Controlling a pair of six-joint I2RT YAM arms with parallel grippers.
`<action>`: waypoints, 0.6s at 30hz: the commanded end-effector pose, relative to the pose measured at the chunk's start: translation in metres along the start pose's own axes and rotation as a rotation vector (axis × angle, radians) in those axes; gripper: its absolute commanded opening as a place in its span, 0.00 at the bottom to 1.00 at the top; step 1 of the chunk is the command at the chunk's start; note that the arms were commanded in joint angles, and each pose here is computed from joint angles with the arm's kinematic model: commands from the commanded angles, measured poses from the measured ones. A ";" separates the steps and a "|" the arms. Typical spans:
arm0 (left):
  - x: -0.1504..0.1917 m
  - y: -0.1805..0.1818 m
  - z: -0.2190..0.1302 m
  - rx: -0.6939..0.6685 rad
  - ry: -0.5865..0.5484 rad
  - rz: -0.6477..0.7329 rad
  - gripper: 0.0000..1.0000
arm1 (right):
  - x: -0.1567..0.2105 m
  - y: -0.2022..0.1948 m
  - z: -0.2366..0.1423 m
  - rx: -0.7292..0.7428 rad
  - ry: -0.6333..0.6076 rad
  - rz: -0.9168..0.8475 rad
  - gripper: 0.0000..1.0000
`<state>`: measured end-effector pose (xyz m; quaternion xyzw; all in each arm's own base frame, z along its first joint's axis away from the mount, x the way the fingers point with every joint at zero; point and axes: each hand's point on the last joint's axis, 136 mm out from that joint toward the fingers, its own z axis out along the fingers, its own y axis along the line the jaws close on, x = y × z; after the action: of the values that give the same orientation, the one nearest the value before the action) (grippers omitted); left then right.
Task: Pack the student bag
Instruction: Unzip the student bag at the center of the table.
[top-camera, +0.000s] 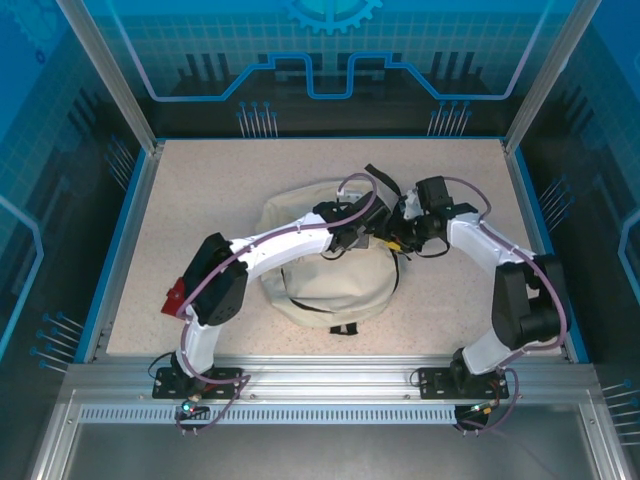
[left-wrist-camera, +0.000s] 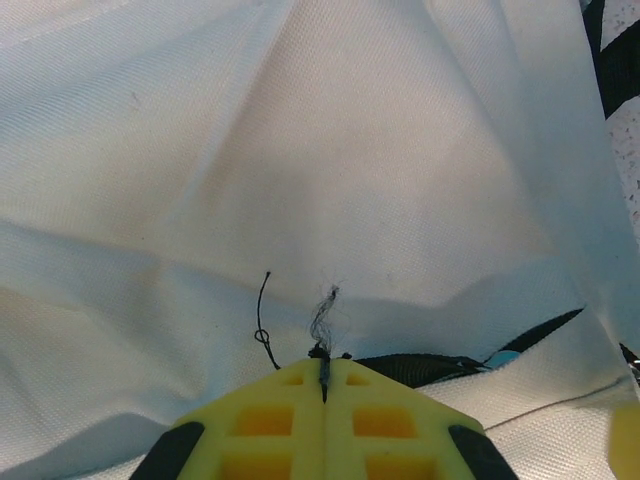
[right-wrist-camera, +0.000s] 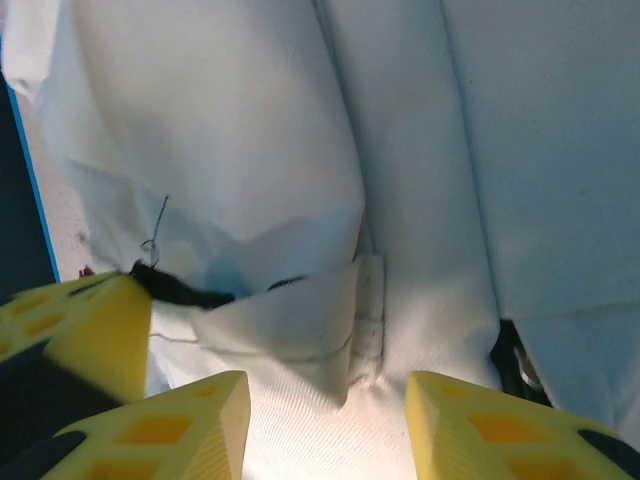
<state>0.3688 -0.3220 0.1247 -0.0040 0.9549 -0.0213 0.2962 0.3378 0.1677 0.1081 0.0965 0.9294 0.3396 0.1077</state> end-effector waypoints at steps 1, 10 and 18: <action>-0.010 0.022 -0.017 -0.031 -0.032 -0.050 0.00 | -0.006 0.001 0.013 0.005 0.018 0.007 0.41; 0.014 0.079 -0.039 -0.091 0.023 -0.138 0.00 | 0.002 -0.025 0.021 0.114 0.049 0.054 0.37; 0.018 0.050 -0.051 0.160 0.087 -0.121 0.20 | 0.005 -0.016 0.013 0.084 0.051 0.003 0.38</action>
<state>0.3270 -0.2425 0.1445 -0.0636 0.9618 -0.0407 0.2633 0.3412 0.1636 0.0791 0.1109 0.9427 0.3052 0.0762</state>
